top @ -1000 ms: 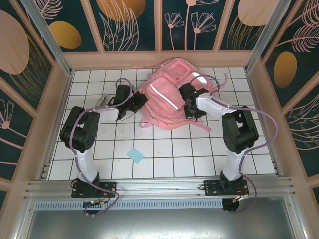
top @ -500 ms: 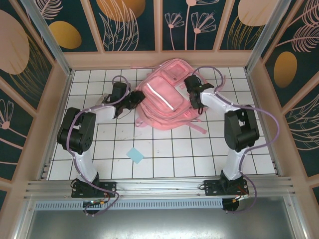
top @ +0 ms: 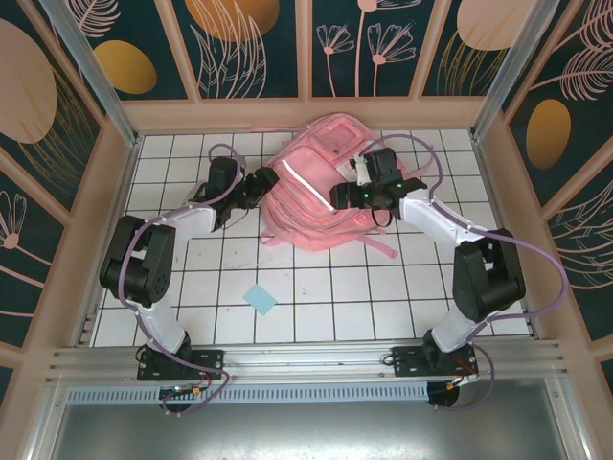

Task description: Pack the student bag

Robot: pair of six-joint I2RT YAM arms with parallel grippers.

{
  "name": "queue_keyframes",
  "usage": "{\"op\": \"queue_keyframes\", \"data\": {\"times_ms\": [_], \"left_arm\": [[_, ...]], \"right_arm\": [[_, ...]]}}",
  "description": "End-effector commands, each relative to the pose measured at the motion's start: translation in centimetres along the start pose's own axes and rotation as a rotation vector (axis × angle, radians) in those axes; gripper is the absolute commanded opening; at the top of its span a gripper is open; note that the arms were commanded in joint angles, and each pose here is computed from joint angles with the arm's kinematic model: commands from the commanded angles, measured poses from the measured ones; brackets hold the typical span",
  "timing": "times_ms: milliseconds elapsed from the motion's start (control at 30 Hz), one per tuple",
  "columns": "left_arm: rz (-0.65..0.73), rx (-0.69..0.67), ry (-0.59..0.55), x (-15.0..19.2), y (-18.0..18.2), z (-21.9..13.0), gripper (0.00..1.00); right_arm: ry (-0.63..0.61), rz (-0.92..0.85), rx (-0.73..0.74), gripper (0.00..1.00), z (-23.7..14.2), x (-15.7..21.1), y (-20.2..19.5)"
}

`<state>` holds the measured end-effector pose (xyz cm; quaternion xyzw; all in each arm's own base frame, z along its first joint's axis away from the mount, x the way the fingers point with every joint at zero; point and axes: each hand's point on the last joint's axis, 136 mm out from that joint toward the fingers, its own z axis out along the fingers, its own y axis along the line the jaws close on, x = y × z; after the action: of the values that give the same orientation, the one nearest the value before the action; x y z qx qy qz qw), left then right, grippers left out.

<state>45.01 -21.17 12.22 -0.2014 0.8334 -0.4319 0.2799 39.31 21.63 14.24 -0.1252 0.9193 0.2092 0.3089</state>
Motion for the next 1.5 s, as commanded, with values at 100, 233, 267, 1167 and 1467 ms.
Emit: {"op": "queue_keyframes", "data": {"times_ms": [100, 233, 267, 1167, 1467], "left_arm": [[-0.036, 0.051, 0.043, 1.6, 1.1, 0.9, 0.67], [-0.037, 0.043, 0.046, 1.7, 1.5, 1.1, 0.67], [-0.039, 0.042, 0.046, 1.7, 1.6, 1.1, 0.67], [-0.071, 0.065, 0.072, 2.5, 1.4, 2.1, 0.67], [-0.066, 0.077, 0.071, 2.2, 0.7, 2.0, 0.67]], "right_arm": [[-0.015, 0.085, -0.171, 0.85, 2.8, 0.2, 2.0], [0.008, 0.12, -0.197, 0.85, 3.8, 0.9, 2.2], [0.012, 0.125, -0.201, 0.85, 3.9, 1.1, 2.3], [0.155, 0.01, -0.423, 0.83, 0.3, 6.8, 13.8], [0.03, 0.133, -0.206, 0.84, 0.3, 3.8, 6.4]]}}
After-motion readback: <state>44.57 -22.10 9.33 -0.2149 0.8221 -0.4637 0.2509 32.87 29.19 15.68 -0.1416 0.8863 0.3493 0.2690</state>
